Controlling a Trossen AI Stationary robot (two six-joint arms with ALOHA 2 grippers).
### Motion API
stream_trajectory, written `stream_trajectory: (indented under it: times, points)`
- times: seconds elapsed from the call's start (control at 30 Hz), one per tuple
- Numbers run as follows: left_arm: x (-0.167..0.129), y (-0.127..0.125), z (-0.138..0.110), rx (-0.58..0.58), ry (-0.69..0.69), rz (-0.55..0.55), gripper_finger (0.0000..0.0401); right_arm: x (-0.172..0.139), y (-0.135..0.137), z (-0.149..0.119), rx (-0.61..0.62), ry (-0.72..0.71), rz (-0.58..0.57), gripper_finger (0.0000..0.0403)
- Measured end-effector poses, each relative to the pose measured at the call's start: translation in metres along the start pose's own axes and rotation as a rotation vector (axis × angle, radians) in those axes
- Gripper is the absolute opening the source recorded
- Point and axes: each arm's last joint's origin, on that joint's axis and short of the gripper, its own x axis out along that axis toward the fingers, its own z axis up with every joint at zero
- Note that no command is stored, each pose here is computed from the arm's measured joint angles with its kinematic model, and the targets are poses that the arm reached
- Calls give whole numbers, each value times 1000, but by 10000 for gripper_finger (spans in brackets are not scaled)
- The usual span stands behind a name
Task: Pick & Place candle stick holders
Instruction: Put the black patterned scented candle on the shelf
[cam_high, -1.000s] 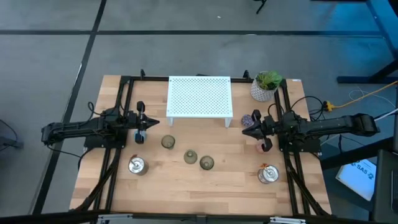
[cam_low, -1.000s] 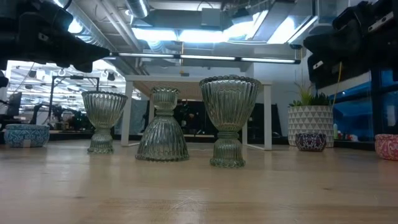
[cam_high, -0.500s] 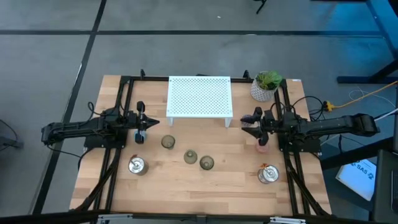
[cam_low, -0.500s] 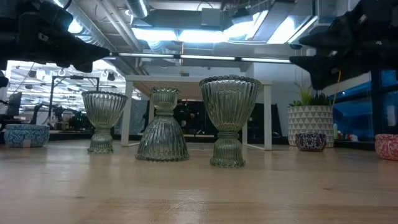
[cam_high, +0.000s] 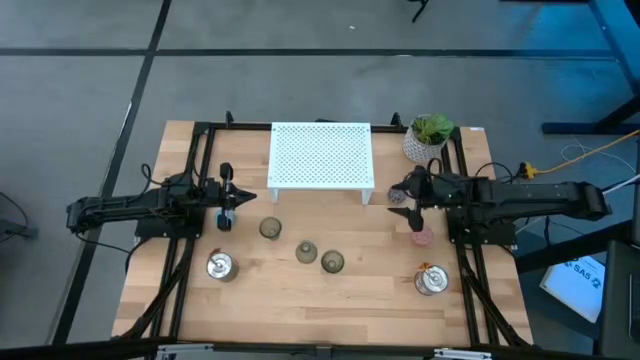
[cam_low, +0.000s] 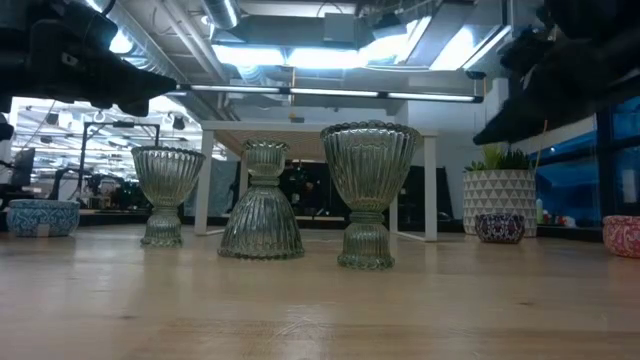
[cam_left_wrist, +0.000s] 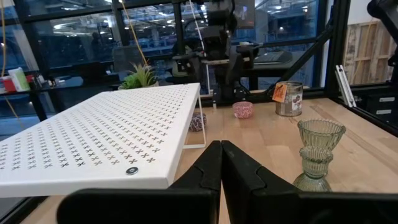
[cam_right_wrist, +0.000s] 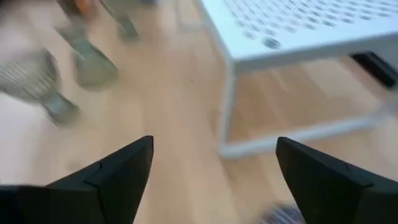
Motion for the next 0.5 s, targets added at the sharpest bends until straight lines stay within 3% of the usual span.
stream_trajectory:
  times: [0.23, 0.5]
  points:
    - [0, 0, 0, 0, 0, 0, 2, -11, -2, 13, -138, 190, -70, 343]
    - [0, 0, 0, 0, -1, 0, 2, 9, -8, 10, -172, 337, -166, 343]
